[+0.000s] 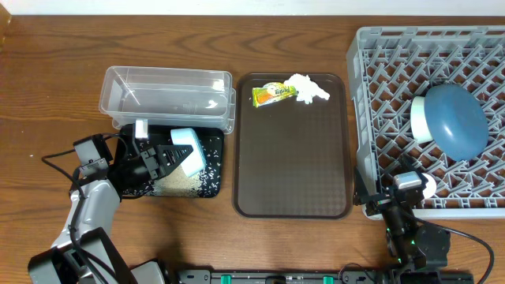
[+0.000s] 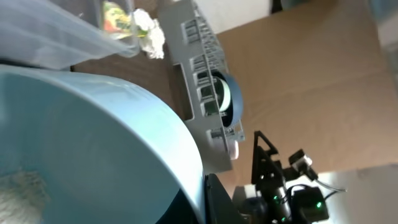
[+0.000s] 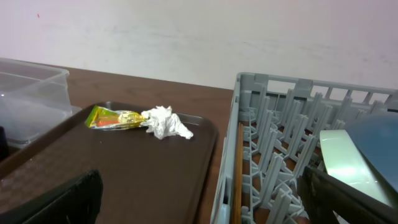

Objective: Sort waste into correct bins and load items into the dishwasher rack
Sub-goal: 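Tip the white bowl with the left gripper, dumping rice onto the black tray, then carry the emptied white bowl with the left gripper into the dish rack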

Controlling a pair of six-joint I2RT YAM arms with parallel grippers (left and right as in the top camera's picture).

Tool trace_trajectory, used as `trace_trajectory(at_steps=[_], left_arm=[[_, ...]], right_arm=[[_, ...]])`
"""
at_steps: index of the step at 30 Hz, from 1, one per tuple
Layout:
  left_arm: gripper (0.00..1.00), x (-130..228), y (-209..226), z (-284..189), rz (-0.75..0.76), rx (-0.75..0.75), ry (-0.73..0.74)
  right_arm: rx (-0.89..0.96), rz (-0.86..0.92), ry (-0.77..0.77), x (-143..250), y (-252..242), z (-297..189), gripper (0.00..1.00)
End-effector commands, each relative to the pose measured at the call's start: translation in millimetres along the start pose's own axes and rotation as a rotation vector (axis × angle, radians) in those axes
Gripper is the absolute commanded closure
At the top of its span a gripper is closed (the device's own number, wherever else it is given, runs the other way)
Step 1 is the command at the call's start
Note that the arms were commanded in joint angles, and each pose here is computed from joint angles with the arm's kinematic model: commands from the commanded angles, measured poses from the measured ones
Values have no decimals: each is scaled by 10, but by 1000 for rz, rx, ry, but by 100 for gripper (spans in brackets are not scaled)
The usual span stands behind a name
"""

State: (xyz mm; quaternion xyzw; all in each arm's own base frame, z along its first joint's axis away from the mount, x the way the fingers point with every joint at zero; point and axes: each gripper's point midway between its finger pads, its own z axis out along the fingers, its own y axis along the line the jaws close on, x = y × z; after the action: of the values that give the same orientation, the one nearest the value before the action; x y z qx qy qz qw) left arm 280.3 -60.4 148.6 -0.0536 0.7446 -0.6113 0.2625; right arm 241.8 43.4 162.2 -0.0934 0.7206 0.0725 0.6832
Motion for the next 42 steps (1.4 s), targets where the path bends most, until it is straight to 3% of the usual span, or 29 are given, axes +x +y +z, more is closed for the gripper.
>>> trace_trajectory(at_steps=[1,2,4,5,7,9,11,12,13,17,20,21,23,24,26,29,30,32,37,42], left_arm=[[94,13,-145,18,17,74,15],[94,23,-108,33,61,53,17],[94,5,203,24,-54,-126,-2],[94,5,163,31,-86,-101,0],[94,34,-158,58,-3,84,33],[94,77,-157,115,18,69,54],[94,62,59,133,-42,-59,42],[94,58,22,136,-53,-36,45],[94,67,-204,143,38,97,67],[94,64,-19,197,-21,-20,64],[94,113,-254,228,98,115,100],[94,98,-191,236,99,79,93],[94,51,149,226,-83,-121,52],[94,42,141,229,-111,-116,49],[94,92,-277,279,97,124,117],[94,28,-47,315,-63,-21,83],[94,22,-87,336,-61,-4,91],[94,42,-305,397,4,98,141],[94,-132,-612,705,-15,90,147],[94,-259,-1337,1129,153,207,110]], right_arm=[[10,11,0,12,-27,-2,1],[10,11,0,12,-27,-2,1],[10,11,0,12,-27,-2,1],[10,11,0,12,-27,-2,1],[10,11,0,12,-27,-2,1],[10,11,0,12,-27,-2,1],[10,11,0,12,-27,-2,1],[10,11,0,12,-27,-2,1],[10,11,0,11,-27,-2,1],[10,11,0,12,-27,-2,1],[10,11,0,12,-27,-2,1],[10,11,0,12,-27,-2,1],[10,11,0,12,-27,-2,1],[10,11,0,12,-27,-2,1],[10,11,0,12,-27,-2,1],[10,11,0,12,-27,-2,1],[10,11,0,12,-27,-2,1],[10,11,0,12,-27,-2,1],[10,11,0,12,-27,-2,1],[10,11,0,12,-27,-2,1]])
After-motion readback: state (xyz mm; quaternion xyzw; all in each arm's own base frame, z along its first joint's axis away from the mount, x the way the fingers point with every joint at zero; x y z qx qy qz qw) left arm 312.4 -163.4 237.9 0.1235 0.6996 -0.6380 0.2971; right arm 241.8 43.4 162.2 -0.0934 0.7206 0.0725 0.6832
